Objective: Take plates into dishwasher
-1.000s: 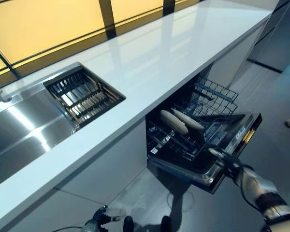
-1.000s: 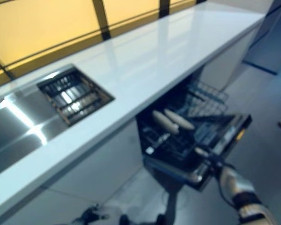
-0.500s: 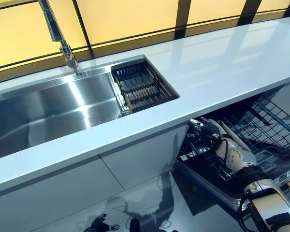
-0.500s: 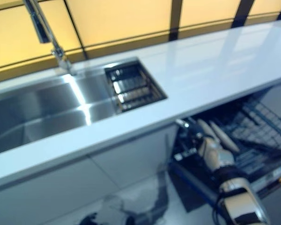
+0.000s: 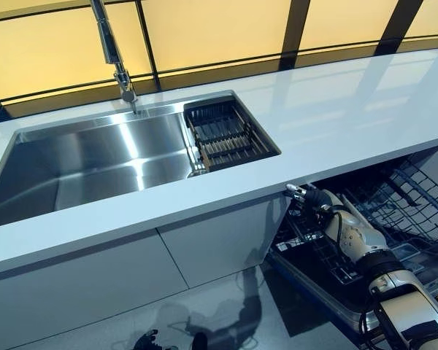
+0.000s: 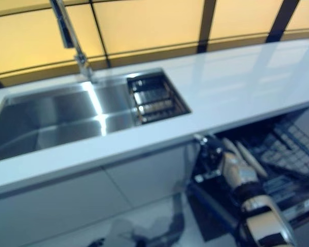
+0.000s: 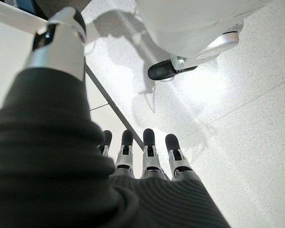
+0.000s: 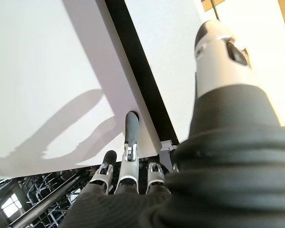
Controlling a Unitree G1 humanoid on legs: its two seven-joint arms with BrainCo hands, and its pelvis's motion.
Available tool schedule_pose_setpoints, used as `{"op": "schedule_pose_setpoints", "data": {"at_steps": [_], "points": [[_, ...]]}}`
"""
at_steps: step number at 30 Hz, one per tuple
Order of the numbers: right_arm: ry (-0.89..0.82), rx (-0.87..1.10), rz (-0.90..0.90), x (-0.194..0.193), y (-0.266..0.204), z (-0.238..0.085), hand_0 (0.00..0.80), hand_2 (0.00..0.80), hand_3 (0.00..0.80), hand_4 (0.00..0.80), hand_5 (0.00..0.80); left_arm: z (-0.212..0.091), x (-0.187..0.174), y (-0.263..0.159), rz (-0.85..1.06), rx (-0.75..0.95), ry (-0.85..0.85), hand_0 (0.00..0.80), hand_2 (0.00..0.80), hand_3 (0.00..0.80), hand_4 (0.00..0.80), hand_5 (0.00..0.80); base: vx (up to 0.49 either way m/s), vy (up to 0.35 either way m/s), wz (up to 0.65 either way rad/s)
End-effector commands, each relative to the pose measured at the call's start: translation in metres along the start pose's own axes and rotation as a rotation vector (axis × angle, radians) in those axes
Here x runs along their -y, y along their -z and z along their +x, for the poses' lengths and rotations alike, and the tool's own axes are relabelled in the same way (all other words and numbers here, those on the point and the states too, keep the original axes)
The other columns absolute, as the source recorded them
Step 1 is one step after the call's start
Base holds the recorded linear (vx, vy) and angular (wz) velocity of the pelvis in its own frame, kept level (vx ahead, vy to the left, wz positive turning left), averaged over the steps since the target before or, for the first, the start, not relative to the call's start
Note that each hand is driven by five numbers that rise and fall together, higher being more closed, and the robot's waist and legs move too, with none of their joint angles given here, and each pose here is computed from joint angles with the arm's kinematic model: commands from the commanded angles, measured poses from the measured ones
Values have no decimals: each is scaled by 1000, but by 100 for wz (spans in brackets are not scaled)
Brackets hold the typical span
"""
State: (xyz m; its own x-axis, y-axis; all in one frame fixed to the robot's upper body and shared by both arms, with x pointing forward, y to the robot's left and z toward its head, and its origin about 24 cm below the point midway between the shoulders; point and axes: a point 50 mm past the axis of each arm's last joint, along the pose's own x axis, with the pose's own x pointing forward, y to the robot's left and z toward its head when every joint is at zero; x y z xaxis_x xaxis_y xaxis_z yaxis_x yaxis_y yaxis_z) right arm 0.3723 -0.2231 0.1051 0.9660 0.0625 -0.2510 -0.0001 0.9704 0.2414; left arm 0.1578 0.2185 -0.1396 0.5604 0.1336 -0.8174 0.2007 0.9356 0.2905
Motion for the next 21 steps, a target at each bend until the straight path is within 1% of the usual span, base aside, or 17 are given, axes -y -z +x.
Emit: {"op": "schedule_pose_setpoints", "data": {"at_steps": [1,2,3,4,5,7,8,9,10,12,13,15,18,21], "points": [[-219,285,42,-68,-71,5,0,0,0,0,0,2,-24,-11,56,40,-50,0,0,0,0,0,0,0,0],[-197,290,18,-64,-70,5,0,0,0,0,0,2,-24,-10,51,40,-51,0,0,0,0,0,0,34,2],[-117,319,-84,-51,-71,2,0,0,0,0,0,1,-24,-7,35,39,-56,0,0,0,0,0,-4,37,2],[-102,328,-112,-48,-72,0,0,0,0,0,0,1,-24,-6,31,38,-58,0,0,0,0,0,-20,57,2],[-33,375,-281,-37,-77,-8,0,0,0,0,0,0,-26,-4,8,36,-70,0,0,0,0,0,-35,53,2],[37,433,-490,-24,-81,-23,0,0,0,0,0,-2,-28,2,-23,22,-89,0,0,0,0,0,-38,64,1],[55,446,-550,-19,-80,-31,0,0,0,0,0,-3,-29,4,-38,18,-100,0,0,0,0,0,-26,45,-1],[61,455,-571,-16,-79,-36,0,0,0,0,0,-3,-30,6,-47,15,-105,0,0,0,0,0,-51,52,-4],[84,488,-647,-7,-77,-51,0,0,0,0,0,-5,-34,12,-72,2,-125,0,0,0,0,0,-57,55,-3],[112,490,-690,7,-70,-65,0,0,0,0,0,-7,-38,19,-105,-10,-146,0,0,0,0,0,-37,48,3],[113,490,-690,8,-70,-65,0,0,0,0,0,-7,-38,19,-104,-10,-146,0,0,0,0,0,-13,34,-9],[132,492,-696,27,-65,-85,0,0,0,0,0,-8,-43,23,-133,-16,-166,0,0,0,0,0,-15,35,-24],[175,525,-700,40,-65,-102,0,0,0,0,0,-10,-45,28,-148,-16,-177,0,0,0,0,0,-18,30,-15],[273,596,-732,58,-68,-128,0,0,0,0,0,-12,-46,32,-162,-18,-183,0,0,0,0,0,-6,29,-26]]}}
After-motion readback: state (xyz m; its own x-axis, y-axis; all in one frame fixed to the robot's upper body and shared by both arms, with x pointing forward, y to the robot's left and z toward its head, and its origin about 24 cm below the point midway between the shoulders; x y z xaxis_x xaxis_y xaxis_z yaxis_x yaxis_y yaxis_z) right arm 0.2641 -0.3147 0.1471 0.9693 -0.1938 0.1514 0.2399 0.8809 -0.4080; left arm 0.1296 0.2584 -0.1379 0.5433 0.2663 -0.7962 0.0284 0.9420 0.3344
